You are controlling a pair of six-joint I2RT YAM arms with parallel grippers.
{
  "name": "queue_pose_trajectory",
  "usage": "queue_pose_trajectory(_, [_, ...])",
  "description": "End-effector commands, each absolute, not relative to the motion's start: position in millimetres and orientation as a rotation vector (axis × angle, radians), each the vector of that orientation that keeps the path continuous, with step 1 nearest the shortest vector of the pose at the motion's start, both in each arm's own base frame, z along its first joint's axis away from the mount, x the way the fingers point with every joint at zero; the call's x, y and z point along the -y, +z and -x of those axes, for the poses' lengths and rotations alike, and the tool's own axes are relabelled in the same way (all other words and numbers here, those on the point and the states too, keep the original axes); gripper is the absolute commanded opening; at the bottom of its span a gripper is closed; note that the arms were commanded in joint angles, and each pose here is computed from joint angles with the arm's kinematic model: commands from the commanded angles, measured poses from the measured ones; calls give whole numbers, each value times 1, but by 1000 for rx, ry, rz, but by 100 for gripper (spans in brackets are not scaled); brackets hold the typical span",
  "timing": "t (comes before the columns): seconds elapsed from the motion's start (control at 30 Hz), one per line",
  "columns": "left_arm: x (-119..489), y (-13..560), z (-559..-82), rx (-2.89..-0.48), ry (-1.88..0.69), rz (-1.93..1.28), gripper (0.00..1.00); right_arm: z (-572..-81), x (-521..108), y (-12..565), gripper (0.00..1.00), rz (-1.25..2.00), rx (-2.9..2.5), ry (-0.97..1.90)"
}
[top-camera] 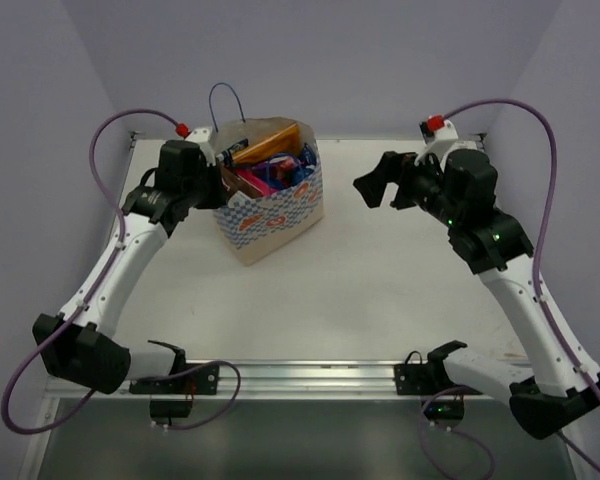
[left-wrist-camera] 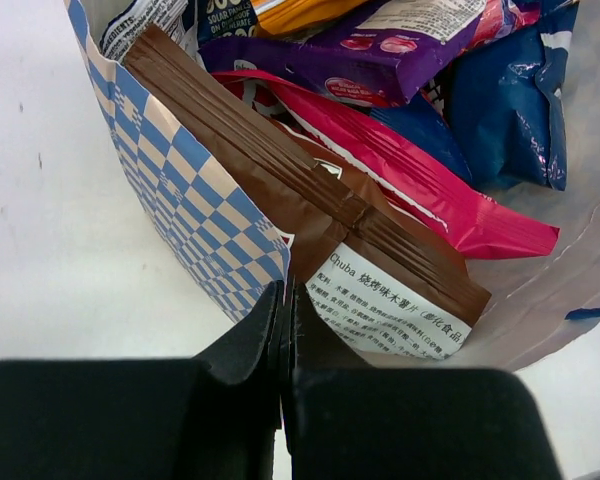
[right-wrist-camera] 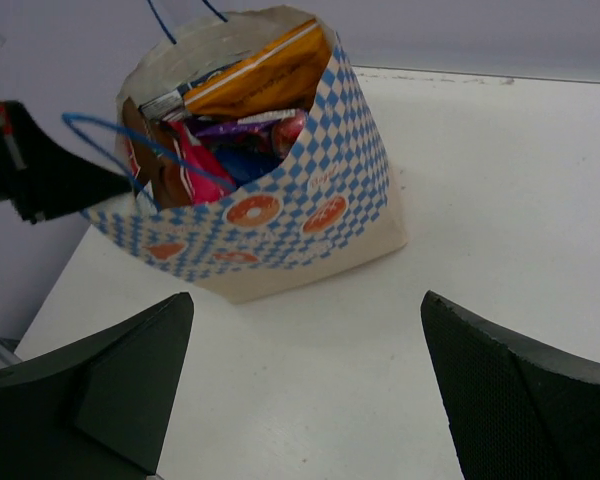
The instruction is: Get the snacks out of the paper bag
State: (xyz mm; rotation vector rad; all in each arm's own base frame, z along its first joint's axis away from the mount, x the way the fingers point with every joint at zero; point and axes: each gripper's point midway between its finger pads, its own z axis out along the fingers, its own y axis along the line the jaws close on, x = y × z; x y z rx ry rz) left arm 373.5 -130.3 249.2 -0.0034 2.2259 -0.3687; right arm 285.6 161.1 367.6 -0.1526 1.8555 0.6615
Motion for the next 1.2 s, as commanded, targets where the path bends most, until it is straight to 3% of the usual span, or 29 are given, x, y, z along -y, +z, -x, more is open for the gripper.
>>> queue_pose_trajectory(0.0, [130,262,-330,-2203,-421,-96,0,-315,-178,369,99,127,-1895,579])
queue_pose_trajectory(0.23, [111,250,-268,-2222,-420,-104,0,-353,-236,369,99,167,-1995,541])
queue_pose_trajectory(0.37, [107,241,-254,-2241,-415,-105,14,-367,-265,350,98,198,-2076,528])
queue_pose_trajectory(0.4, [104,240,-253,-2236,-397,-97,25,-371,-270,354,97,198,-2073,533])
queue_pose_trajectory(0.47, [100,241,-254,-2230,-376,-86,35,-383,-279,331,93,201,-2128,504])
queue_pose_trajectory(0.57, [97,251,-257,-2203,-354,-76,51,-398,-284,306,80,194,-2173,458])
queue_pose_trajectory(0.77, [92,273,-262,-2138,-316,-108,71,-415,-280,264,63,172,-2251,363])
queue_pose_trajectory(0.87, [89,289,-263,-2101,-296,-118,75,-426,-273,250,50,153,-2273,335])
queue_pose_trajectory(0.9, [89,294,-263,-2087,-296,-119,78,-429,-271,249,39,148,-2271,324])
queue_pose_trajectory(1.0, [85,315,-267,-2032,-272,-116,80,-435,-264,259,18,162,-2234,295])
queue_pose_trajectory(1.03, [86,318,-268,-2022,-273,-126,80,-435,-259,268,5,154,-2211,281])
queue_pose_trajectory(1.07, [87,324,-271,-2003,-276,-138,81,-435,-254,274,0,162,-2195,264])
queue_pose_trajectory(1.17, [101,344,-276,-1952,-341,-209,81,-431,-236,297,0,149,-2120,202])
